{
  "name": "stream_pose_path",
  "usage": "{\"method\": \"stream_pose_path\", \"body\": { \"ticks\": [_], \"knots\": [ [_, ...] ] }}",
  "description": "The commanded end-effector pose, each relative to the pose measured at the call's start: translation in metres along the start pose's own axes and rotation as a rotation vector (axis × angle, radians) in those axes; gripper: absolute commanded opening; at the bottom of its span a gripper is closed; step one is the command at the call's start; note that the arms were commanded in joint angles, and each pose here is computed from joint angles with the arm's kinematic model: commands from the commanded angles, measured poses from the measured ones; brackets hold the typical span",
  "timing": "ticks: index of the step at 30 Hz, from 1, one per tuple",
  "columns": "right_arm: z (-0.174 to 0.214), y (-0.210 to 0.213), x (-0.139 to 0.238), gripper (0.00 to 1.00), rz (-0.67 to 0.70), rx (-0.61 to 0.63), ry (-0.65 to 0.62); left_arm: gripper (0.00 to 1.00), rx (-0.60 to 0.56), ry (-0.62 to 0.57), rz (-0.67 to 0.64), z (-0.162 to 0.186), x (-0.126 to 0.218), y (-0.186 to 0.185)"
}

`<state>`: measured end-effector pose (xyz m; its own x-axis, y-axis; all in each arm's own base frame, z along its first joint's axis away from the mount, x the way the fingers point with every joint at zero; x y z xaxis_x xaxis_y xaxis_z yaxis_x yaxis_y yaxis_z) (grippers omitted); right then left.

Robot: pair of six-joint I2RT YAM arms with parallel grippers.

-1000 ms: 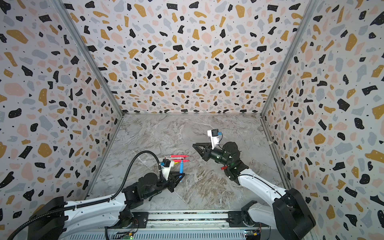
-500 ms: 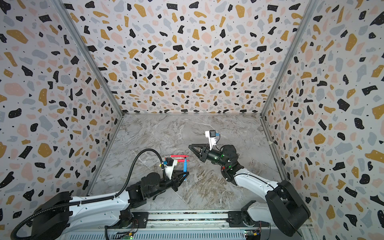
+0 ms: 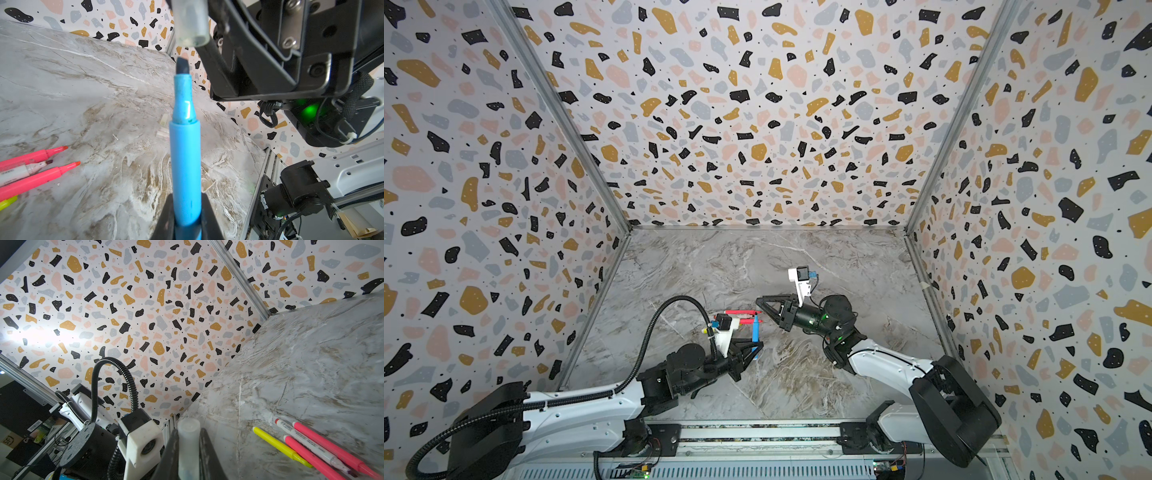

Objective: Insert the pens into the pen caps
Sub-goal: 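Lift the clear cap with the right gripper and carry it toward the blue marker, then lower the clear cap onto the blue marker tip held by the left gripper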

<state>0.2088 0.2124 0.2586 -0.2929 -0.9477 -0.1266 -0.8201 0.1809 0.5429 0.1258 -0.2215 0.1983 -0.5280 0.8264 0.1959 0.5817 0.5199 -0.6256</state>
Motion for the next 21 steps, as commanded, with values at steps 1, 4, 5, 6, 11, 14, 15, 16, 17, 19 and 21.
{"method": "stream_pose_path", "body": {
  "ticks": [1,4,5,6,11,14,15,16,17,19,21],
  "knots": [
    [-0.004,0.006,-0.001,0.06,-0.041,0.017,-0.025,0.0,-0.001,-0.075,0.047,-0.018,-0.002,-0.015],
    [-0.002,0.007,-0.002,0.06,-0.047,0.013,-0.02,0.0,-0.002,-0.077,0.046,-0.018,-0.001,-0.016],
    [-0.001,0.007,-0.002,0.06,-0.048,0.011,-0.019,0.0,-0.003,-0.077,0.046,-0.019,-0.002,-0.016],
    [-0.001,0.007,-0.002,0.06,-0.051,0.011,-0.019,0.0,-0.004,-0.077,0.045,-0.019,-0.002,-0.016],
    [0.005,0.008,0.0,0.06,-0.057,0.002,-0.016,0.0,-0.012,-0.078,0.037,-0.02,-0.001,-0.017],
    [0.007,0.008,0.001,0.06,-0.057,0.0,-0.014,0.0,-0.016,-0.08,0.03,-0.021,-0.001,-0.016],
    [0.007,0.008,0.001,0.06,-0.056,0.0,-0.012,0.0,-0.016,-0.082,0.032,-0.021,0.0,-0.017],
    [0.009,0.008,0.002,0.06,-0.056,-0.001,-0.01,0.0,-0.016,-0.085,0.03,-0.022,0.0,-0.017],
    [0.01,0.009,0.003,0.06,-0.06,-0.001,-0.01,0.0,-0.015,-0.089,0.03,-0.023,0.001,-0.017],
    [0.013,0.009,0.004,0.06,-0.067,-0.002,-0.002,0.0,-0.014,-0.098,0.034,-0.024,0.002,-0.018],
    [0.017,0.011,0.005,0.06,-0.085,0.002,0.006,0.0,-0.013,-0.108,0.038,-0.026,0.003,-0.02]
  ]
}}
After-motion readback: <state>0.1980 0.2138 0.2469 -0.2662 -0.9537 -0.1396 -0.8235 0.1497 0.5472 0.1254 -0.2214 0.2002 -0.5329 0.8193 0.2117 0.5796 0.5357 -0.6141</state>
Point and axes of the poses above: each gripper's point midway between its finger pads, its own x axis back along the fingers, its own y axis along the line the jaws close on, z = x × y, the point moved 10 cm from there along x, back along the fingers, and after that the axes turned 9 degrees about x, right-handed, at the moved point
